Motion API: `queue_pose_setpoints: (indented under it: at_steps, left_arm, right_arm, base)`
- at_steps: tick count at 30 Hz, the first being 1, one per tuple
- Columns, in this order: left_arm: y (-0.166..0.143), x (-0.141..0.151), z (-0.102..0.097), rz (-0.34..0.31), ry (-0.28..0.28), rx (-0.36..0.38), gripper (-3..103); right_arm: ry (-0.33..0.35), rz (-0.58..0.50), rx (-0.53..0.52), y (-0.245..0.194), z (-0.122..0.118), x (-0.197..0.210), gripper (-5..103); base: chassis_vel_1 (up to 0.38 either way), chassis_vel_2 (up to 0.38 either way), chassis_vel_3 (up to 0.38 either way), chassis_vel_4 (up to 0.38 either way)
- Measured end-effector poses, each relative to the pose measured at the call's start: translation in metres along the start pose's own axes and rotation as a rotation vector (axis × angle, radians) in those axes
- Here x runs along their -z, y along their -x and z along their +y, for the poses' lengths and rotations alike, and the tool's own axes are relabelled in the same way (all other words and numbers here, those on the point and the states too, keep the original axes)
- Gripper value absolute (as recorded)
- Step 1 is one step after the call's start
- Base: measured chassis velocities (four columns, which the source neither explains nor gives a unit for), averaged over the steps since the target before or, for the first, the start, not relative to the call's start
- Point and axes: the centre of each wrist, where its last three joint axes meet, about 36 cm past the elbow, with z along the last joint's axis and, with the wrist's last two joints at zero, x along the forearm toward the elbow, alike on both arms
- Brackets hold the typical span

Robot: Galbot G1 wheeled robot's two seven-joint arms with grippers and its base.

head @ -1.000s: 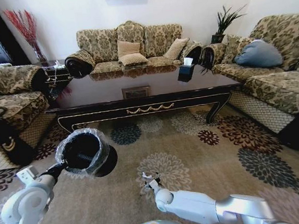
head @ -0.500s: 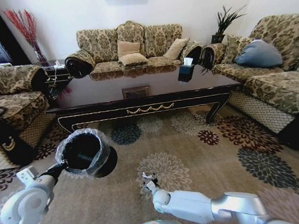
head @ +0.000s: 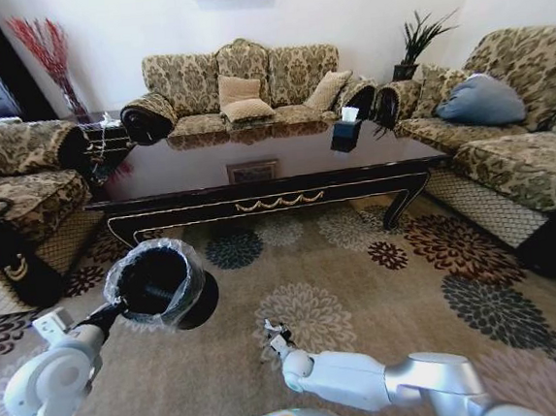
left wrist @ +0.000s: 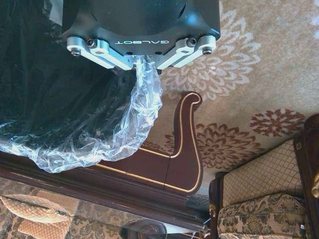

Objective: Move to the front of the table and pick up the trash from the floor, then place it into the trash bin.

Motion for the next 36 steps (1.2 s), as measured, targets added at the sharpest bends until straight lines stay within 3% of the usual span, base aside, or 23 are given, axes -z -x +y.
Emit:
queue_pose_setpoints:
  at_steps: [4, 12, 24, 32, 36]
  left_arm:
    - [0.002, 0.000, -0.001, 0.002, 0.000, -0.004, 2]
    - [0.003, -0.002, -0.002, 0.006, 0.001, -0.006, 2]
    - [0.002, -0.004, -0.003, 0.012, 0.002, -0.005, 2]
    - [0.006, -0.005, -0.002, 0.020, 0.003, -0.001, 2]
    - [0.008, -0.008, -0.002, 0.028, 0.003, -0.003, 2]
  right_arm:
    - [-0.006, 0.000, 0.004, 0.000, -0.001, -0.002, 25]
    - [-0.005, -0.005, 0.003, 0.000, -0.011, -0.007, 2]
    - [-0.010, -0.083, 0.023, -0.003, -0.021, -0.009, 0]
    - [0.053, -0.283, 0.004, -0.010, -0.067, 0.028, 0]
    - [0.006, -0.319, -0.038, -0.009, -0.084, 0.017, 0]
  base:
    - [0.000, 0.000, 0.000, 0.000]
    - [0.000, 0.000, 0.000, 0.000]
    - [0.000, 0.000, 0.000, 0.000]
    - [0.000, 0.000, 0.000, 0.000]
    - [0.000, 0.000, 0.000, 0.000]
